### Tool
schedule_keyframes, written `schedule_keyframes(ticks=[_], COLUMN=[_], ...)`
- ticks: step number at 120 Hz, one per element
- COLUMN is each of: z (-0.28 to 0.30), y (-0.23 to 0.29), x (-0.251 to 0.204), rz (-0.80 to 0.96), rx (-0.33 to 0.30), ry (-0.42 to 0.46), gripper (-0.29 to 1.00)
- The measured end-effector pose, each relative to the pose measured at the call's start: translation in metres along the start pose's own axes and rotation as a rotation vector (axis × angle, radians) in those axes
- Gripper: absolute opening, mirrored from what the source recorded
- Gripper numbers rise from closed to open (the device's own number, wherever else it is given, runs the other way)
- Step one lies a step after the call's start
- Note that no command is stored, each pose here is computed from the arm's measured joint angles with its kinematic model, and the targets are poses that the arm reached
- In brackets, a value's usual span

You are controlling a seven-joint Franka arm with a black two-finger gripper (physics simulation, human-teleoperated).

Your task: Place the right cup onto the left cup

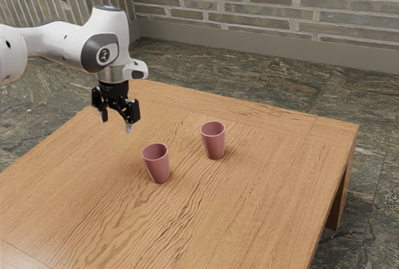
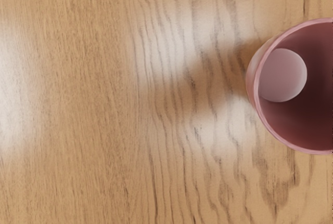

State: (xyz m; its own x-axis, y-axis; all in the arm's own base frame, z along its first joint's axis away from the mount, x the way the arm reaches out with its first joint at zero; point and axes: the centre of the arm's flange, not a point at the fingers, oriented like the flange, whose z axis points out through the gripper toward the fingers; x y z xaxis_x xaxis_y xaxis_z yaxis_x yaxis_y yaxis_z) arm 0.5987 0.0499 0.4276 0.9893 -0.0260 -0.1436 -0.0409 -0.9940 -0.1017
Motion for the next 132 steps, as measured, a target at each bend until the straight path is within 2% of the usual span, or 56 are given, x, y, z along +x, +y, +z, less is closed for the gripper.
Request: schedule_keyframes(ticks=[40, 127, 132], z=[0.061, 0.109, 0.109], y=[0.021, 0.034, 0.034], x=[0.019, 0.053, 0.053], rz=[-0.006, 0.004, 0.005], rx=[-0.07, -0.075, -0.075], ry=[-0.026, 0.07, 0.076], gripper=[0.7, 0.7, 0.64])
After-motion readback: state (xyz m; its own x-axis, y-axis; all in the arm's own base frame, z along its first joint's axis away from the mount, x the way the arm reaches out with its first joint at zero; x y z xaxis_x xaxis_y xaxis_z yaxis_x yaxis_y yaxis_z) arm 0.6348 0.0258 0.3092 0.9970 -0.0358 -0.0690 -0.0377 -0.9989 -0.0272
